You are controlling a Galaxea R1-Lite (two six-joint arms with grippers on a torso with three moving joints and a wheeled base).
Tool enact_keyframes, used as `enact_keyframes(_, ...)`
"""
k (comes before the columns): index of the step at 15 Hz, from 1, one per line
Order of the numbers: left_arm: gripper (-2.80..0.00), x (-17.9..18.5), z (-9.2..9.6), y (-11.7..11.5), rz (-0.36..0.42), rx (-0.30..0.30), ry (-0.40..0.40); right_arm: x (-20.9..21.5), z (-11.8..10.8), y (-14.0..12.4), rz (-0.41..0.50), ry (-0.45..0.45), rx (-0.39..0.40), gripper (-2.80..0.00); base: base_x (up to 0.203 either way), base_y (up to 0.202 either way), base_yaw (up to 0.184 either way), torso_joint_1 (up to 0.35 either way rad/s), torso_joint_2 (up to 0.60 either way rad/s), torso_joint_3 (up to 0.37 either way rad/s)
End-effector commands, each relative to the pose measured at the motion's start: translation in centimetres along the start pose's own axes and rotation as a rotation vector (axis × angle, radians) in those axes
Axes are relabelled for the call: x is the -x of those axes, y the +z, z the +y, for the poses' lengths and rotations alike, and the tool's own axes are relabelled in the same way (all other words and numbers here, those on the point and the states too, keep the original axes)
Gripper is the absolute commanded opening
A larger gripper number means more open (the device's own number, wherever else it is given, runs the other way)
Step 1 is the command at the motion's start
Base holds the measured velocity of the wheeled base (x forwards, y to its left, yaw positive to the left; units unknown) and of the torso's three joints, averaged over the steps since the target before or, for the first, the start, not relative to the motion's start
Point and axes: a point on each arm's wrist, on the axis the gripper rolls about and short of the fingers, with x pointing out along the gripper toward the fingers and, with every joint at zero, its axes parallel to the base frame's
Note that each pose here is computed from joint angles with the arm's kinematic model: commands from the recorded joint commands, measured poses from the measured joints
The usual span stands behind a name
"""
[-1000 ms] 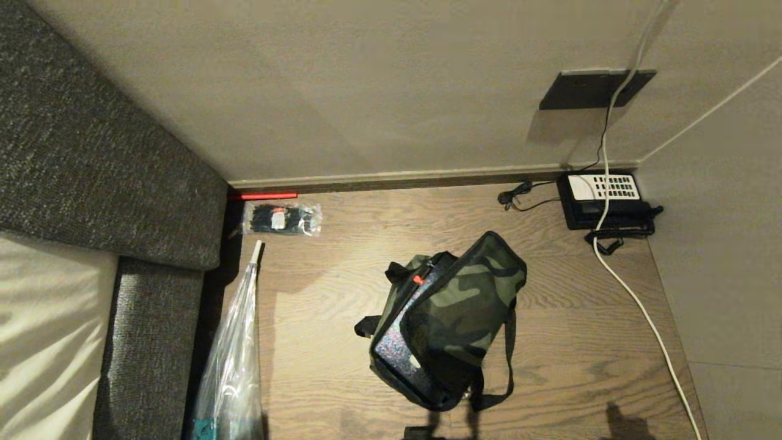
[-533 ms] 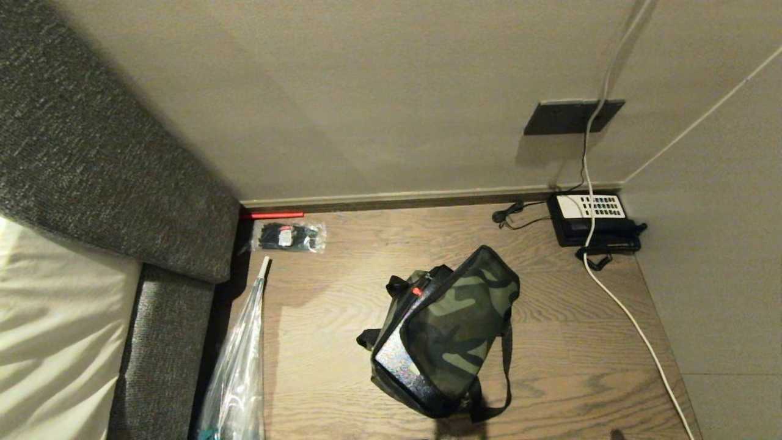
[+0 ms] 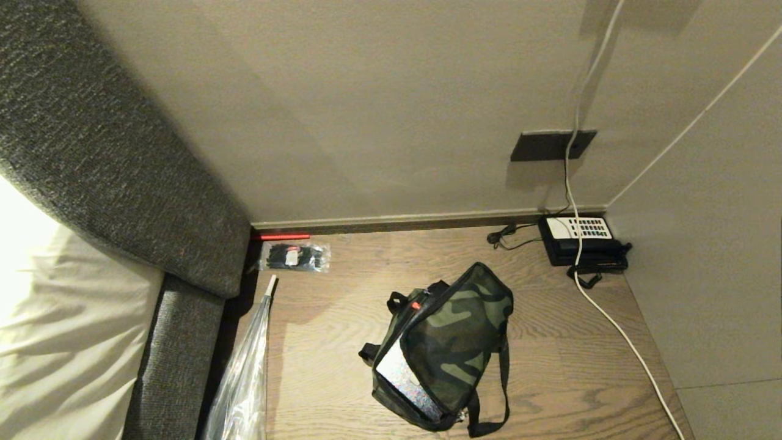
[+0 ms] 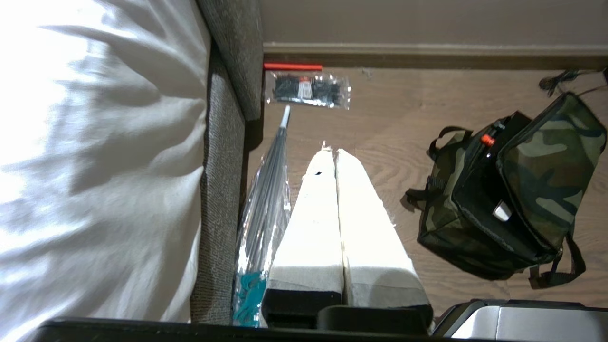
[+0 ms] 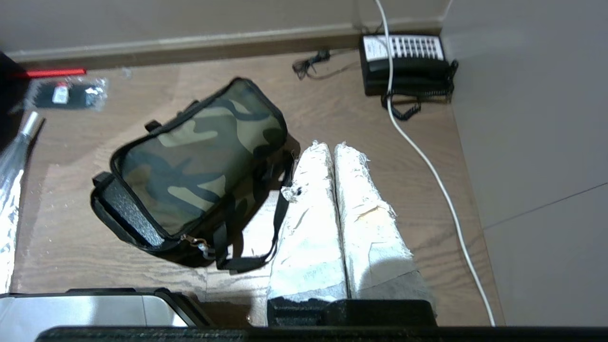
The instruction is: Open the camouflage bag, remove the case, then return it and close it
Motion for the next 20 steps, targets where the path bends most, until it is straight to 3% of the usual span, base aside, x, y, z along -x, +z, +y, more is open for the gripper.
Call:
enact_keyframes(1, -2.80, 0.01, 0.00, -0.02, -0.001, 0.001, 0.001, 0.04, -0.01, -0.42, -0.005, 0.000, 0.000, -2.80, 0.000, 0.000, 0.000, 0.006, 0.00, 0.205)
enact_keyframes(20, -2.80, 0.03, 0.00, -0.03, 0.002, 0.001, 0.000, 0.04, -0.01, -0.42, -0.005, 0.001, 0.005, -2.80, 0.000, 0.000, 0.000, 0.002, 0.00, 0.202)
